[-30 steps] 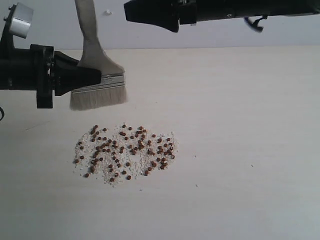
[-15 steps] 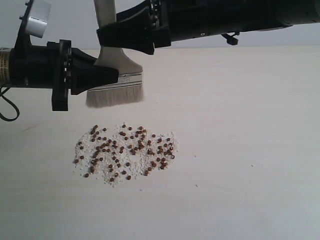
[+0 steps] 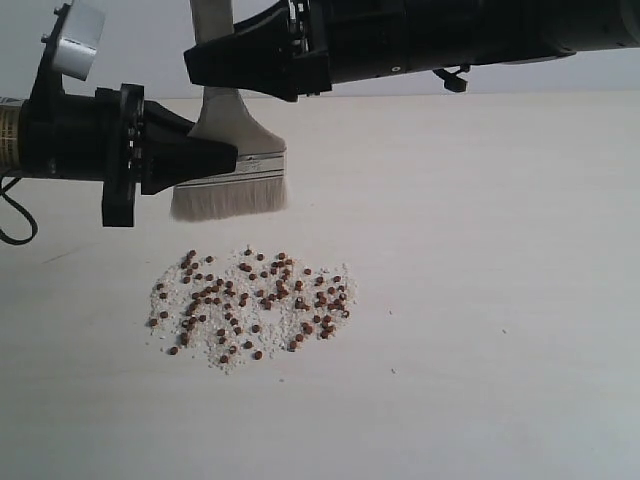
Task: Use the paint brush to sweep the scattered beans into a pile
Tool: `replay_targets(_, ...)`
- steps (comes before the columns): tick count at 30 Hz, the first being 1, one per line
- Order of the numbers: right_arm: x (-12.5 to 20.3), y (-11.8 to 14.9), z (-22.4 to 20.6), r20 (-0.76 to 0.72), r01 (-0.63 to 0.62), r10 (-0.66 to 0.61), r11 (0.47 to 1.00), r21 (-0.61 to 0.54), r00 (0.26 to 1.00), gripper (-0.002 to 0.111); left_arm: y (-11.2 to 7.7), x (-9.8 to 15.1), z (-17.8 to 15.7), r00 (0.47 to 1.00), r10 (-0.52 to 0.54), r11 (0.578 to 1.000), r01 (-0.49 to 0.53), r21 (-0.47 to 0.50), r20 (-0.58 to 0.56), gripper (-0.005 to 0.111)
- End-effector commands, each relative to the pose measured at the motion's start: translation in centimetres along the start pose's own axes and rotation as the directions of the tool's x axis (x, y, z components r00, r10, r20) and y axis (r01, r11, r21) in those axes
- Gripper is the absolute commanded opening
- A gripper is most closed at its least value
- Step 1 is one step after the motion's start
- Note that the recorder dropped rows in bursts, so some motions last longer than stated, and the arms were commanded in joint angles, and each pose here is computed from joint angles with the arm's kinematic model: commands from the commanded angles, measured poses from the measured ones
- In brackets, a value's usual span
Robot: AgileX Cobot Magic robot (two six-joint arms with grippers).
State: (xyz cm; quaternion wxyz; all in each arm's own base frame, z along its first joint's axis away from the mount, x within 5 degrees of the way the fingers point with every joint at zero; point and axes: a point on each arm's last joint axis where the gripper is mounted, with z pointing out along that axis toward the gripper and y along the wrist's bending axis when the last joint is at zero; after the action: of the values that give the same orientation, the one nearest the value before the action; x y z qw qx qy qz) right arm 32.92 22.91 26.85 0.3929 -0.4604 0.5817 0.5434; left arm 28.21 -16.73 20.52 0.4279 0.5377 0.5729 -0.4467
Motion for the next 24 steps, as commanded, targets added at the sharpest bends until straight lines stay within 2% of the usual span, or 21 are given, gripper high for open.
replay_targets(1,-0.8,0.2,0.0,0.045,-0.013,0.013,1.000,0.000,0.999,0.019,0.0,-0.6,0.1,0.999,-0.008,1.000,0.008,-0.002,0.035,0.000)
replay_targets(3,-0.9,0.1,0.0,0.052,-0.016,0.016,1.000,0.001,0.999,0.003,0.1,-0.7,0.1,0.999,-0.013,1.000,0.014,-0.011,0.046,0.000)
replay_targets(4,-0.9,0.1,0.0,0.054,-0.017,0.017,1.000,0.002,0.998,0.000,0.2,-0.7,0.1,0.999,-0.016,1.000,0.017,-0.016,0.052,0.000)
replay_targets(7,-0.9,0.1,0.0,0.059,-0.019,0.019,1.000,0.003,0.998,0.000,0.3,-0.9,0.1,0.997,-0.024,0.999,0.027,-0.032,0.071,0.002)
replay_targets(9,-0.9,0.1,0.0,0.061,-0.020,0.019,1.000,0.003,0.998,0.000,0.3,-0.9,0.1,0.997,-0.025,0.999,0.028,-0.033,0.073,0.010)
replay_targets(12,-0.9,0.0,0.0,0.061,-0.028,0.027,1.000,0.015,0.998,0.000,0.4,-1.0,0.1,0.997,-0.028,0.999,0.031,-0.037,0.078,0.032)
replay_targets(14,-0.8,-0.5,-0.1,0.052,-0.031,0.028,0.997,0.073,0.998,0.000,0.5,-1.1,0.1,0.996,-0.032,0.998,0.036,-0.046,0.089,0.052)
replay_targets(15,-0.8,-0.9,-0.1,0.043,-0.032,0.027,0.993,0.117,0.999,0.000,0.5,-1.1,0.1,0.995,-0.033,0.998,0.038,-0.048,0.092,0.067)
replay_targets(17,-0.8,-1.4,-0.2,0.030,-0.020,0.015,0.983,0.184,0.999,0.000,0.5,-1.1,0.1,0.995,-0.034,0.998,0.039,-0.049,0.094,0.083)
replay_targets(18,-0.8,-1.7,-0.4,0.020,-0.007,0.002,0.974,0.228,1.000,0.000,0.5,-1.1,0.1,0.995,-0.034,0.998,0.039,-0.049,0.094,0.087)
replay_targets(20,-0.9,-2.3,-0.7,-0.017,0.038,-0.034,0.946,0.323,0.999,0.000,0.7,-1.0,-0.2,0.995,-0.035,0.997,0.041,-0.058,0.094,0.085)
replay_targets(22,-1.1,-3.0,-1.3,-0.081,0.122,-0.097,0.894,0.432,0.992,0.000,1.0,-0.9,-0.7,0.995,-0.038,0.996,0.046,-0.077,0.097,0.076)
replay_targets(24,-1.5,-3.6,-2.0,-0.145,0.199,-0.143,0.822,0.534,0.979,0.000,1.5,-0.8,-1.5,0.994,-0.043,0.993,0.054,-0.107,0.102,0.063)
